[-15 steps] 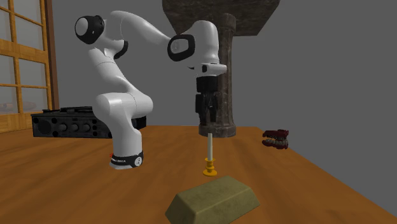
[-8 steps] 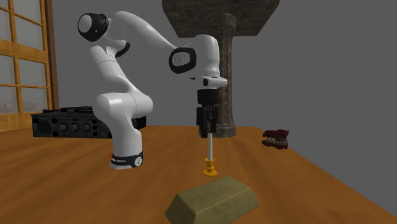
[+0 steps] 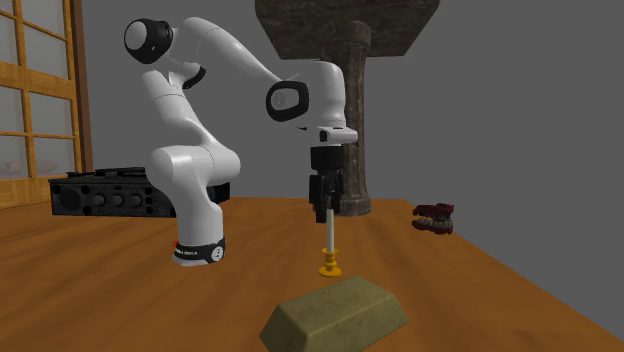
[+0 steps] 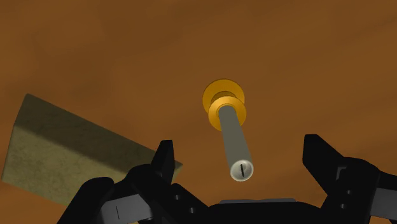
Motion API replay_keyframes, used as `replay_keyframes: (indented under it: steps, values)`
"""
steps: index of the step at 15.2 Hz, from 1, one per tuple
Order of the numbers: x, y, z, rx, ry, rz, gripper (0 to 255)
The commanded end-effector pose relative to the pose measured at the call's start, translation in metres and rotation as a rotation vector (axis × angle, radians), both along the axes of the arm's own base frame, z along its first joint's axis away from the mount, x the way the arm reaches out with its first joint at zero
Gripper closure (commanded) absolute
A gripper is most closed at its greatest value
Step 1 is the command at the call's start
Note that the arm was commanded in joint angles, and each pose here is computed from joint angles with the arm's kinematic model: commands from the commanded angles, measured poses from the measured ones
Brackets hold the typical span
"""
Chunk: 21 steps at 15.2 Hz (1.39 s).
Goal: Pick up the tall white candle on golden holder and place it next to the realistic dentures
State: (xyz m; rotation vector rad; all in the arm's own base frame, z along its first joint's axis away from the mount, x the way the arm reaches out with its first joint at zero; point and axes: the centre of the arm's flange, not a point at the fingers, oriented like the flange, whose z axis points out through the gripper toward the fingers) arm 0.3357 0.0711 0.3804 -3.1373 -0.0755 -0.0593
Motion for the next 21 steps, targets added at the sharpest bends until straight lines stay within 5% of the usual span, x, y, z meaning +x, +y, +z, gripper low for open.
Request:
replay_keyframes:
  steps: [1,2,11,21]
  values:
    - [0.0,0.0,0.0,0.0,0.0,0.0,0]
    - [0.0,0.0,0.0,0.0,0.0,0.0,255]
    - [0.0,0.0,0.0,0.0,0.0,0.0,255]
    - [0.0,0.0,0.053,0.0,0.0,0.0,255]
